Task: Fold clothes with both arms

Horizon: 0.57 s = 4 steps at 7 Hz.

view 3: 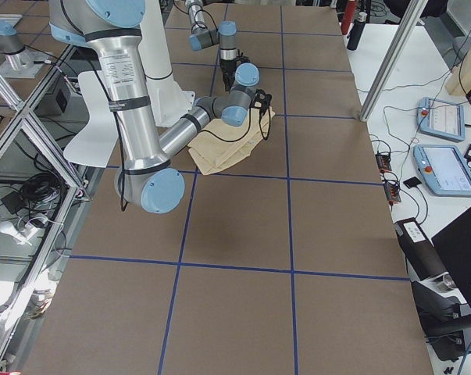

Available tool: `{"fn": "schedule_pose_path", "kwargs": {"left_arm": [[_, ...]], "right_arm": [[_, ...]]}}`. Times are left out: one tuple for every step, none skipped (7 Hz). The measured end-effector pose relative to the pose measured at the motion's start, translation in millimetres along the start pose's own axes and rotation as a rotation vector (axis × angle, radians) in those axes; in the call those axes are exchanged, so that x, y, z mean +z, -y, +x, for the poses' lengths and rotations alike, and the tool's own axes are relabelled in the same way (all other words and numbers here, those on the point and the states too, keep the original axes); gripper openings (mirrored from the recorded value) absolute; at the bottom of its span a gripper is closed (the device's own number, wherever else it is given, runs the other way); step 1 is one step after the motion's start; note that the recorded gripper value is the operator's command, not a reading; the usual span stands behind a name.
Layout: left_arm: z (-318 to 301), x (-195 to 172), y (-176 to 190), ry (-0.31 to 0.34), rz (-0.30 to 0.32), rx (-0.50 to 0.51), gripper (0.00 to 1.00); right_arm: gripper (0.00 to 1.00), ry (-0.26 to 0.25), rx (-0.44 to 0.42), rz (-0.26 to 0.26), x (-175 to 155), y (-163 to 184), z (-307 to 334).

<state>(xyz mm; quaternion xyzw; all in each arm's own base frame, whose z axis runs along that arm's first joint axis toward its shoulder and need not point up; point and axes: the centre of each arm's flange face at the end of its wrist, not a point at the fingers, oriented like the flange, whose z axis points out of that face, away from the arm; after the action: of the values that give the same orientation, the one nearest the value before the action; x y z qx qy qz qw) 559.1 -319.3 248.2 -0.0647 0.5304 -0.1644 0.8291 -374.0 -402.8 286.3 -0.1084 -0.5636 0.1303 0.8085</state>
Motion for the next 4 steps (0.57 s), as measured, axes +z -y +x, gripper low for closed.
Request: {"fn": "schedule_pose_path", "kwargs": {"left_arm": [[-3.5,8.4,3.1,0.017,0.010,-0.004,0.97],[-5.7,13.1,6.3,0.026,0.021,-0.006,0.96],[-7.1,16.0,8.8,0.031,0.031,-0.007,0.96],[-8.1,18.2,10.1,0.035,0.036,-0.008,0.95]], "right_arm": [[1.00,0.001,-0.002,0.001,0.6,-0.6,-1.4],[1.00,0.001,-0.002,0.001,0.7,-0.7,-1.6],[1.00,0.001,-0.002,0.001,1.1,-1.0,-1.6],[1.00,-0.001,-0.002,0.000,2.3,-1.4,-1.2]]}}
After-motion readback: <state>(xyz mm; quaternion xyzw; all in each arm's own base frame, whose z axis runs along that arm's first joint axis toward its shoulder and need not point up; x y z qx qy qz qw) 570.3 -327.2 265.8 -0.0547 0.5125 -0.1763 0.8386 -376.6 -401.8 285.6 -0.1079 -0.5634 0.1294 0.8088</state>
